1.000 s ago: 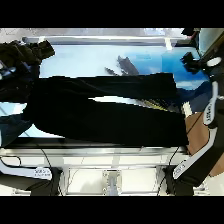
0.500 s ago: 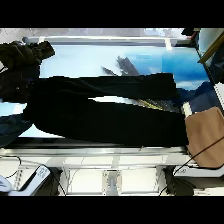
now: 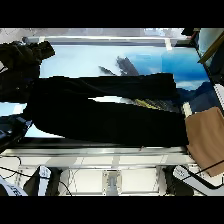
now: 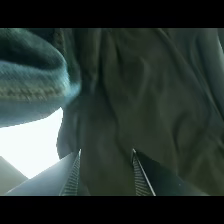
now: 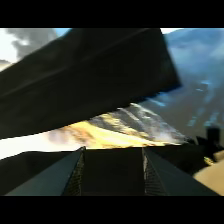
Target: Fold the clothes and pants, and hang the long-sleeved shirts on hangers.
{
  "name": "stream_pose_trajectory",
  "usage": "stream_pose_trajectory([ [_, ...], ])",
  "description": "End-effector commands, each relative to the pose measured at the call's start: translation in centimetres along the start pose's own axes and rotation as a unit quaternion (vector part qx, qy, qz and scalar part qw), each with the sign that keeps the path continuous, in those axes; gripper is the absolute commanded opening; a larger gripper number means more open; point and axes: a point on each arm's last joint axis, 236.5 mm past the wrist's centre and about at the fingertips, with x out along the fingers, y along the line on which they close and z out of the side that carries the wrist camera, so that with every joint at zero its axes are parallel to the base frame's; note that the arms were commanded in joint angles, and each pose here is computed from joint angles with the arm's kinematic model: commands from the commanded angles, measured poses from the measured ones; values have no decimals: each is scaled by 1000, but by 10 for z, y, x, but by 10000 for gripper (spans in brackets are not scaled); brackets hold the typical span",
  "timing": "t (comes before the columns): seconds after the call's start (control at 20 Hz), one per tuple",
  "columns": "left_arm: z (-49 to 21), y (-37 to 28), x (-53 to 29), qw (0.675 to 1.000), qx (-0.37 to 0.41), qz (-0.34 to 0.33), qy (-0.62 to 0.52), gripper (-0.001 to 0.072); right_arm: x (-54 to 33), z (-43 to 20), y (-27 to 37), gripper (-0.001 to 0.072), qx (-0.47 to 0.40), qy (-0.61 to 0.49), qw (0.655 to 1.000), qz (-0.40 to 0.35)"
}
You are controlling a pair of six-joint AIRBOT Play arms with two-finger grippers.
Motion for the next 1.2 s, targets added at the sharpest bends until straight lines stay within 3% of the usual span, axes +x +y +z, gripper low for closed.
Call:
stream_pose_trajectory([
  [0.0,8,2,12,999,8,11,-44,355,-21,-5,27,409,-11,-24,999,30],
  [0.1,-2,-8,22,999,36,0,-23,476,-29,-5,33,409,-16,-33,999,33],
  [0.15,-5,-10,29,999,39,0,-16,497,-32,-5,35,409,-19,-36,999,33],
  [0.55,1,19,70,999,1,46,-22,496,-35,-13,36,409,-23,-24,999,30],
  [1.15,19,2,61,999,17,25,-29,485,-35,-28,27,409,-25,6,1000,13],
])
